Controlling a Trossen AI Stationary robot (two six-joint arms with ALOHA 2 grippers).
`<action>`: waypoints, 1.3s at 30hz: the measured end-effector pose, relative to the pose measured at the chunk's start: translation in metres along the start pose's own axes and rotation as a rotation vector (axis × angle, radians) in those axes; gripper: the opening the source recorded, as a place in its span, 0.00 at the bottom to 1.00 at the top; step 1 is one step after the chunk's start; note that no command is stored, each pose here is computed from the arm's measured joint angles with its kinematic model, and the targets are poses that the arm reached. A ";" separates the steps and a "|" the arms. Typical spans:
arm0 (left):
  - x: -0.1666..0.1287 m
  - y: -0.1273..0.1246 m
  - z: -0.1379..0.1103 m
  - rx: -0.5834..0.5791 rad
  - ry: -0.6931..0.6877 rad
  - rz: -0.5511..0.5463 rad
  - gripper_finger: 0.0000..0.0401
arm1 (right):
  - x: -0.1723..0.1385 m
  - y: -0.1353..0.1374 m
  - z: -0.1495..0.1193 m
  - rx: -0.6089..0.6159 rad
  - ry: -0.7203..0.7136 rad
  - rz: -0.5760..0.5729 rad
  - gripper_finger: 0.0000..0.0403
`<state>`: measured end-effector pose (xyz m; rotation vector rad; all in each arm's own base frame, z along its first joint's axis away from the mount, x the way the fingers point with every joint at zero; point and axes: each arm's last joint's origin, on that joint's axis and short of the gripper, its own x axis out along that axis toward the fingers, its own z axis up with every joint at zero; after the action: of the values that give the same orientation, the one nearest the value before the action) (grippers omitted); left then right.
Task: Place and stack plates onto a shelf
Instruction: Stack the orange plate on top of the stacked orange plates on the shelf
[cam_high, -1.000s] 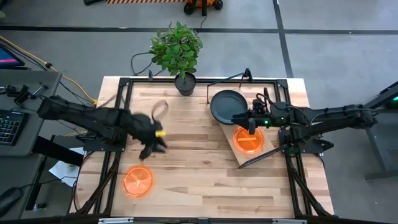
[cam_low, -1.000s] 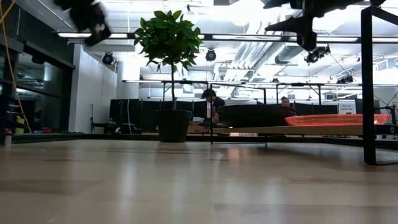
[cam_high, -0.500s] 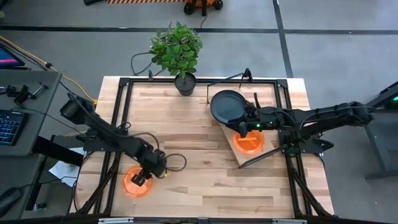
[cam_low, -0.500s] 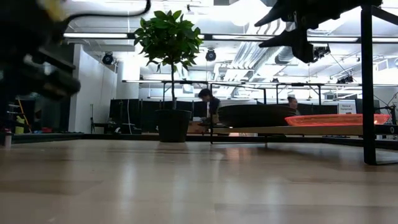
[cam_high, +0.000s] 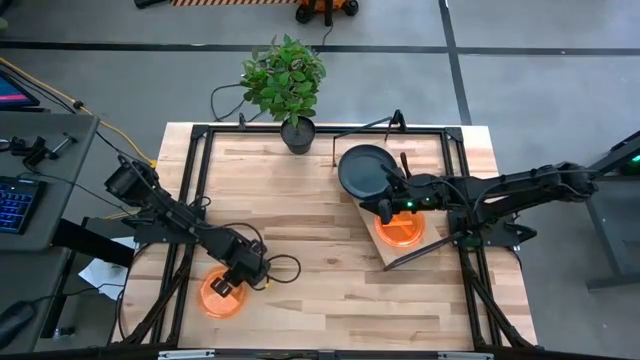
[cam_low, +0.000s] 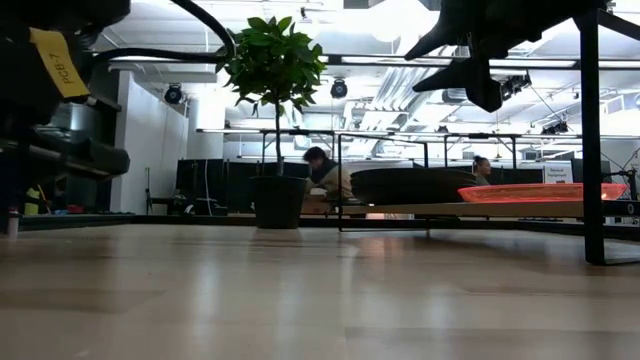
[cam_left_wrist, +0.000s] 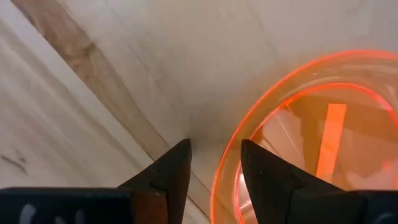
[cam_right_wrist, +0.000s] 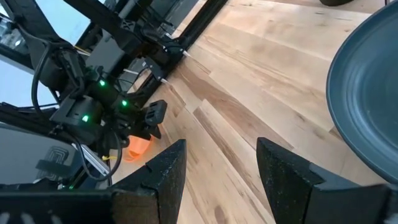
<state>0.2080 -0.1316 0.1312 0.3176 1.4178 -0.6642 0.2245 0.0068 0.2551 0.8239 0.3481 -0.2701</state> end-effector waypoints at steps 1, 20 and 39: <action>0.000 0.000 0.000 0.000 0.000 -0.013 0.32 | 0.000 0.000 0.000 -0.003 0.002 0.001 0.44; 0.002 -0.002 -0.001 0.020 -0.004 -0.132 0.12 | 0.000 0.000 0.000 -0.007 0.003 0.000 0.44; -0.087 0.037 -0.018 -0.321 -0.344 -0.173 0.00 | 0.000 0.001 0.000 0.009 0.017 0.017 0.44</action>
<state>0.2142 -0.0717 0.2068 -0.1684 1.2021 -0.5872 0.2244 0.0075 0.2554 0.8387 0.3562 -0.2489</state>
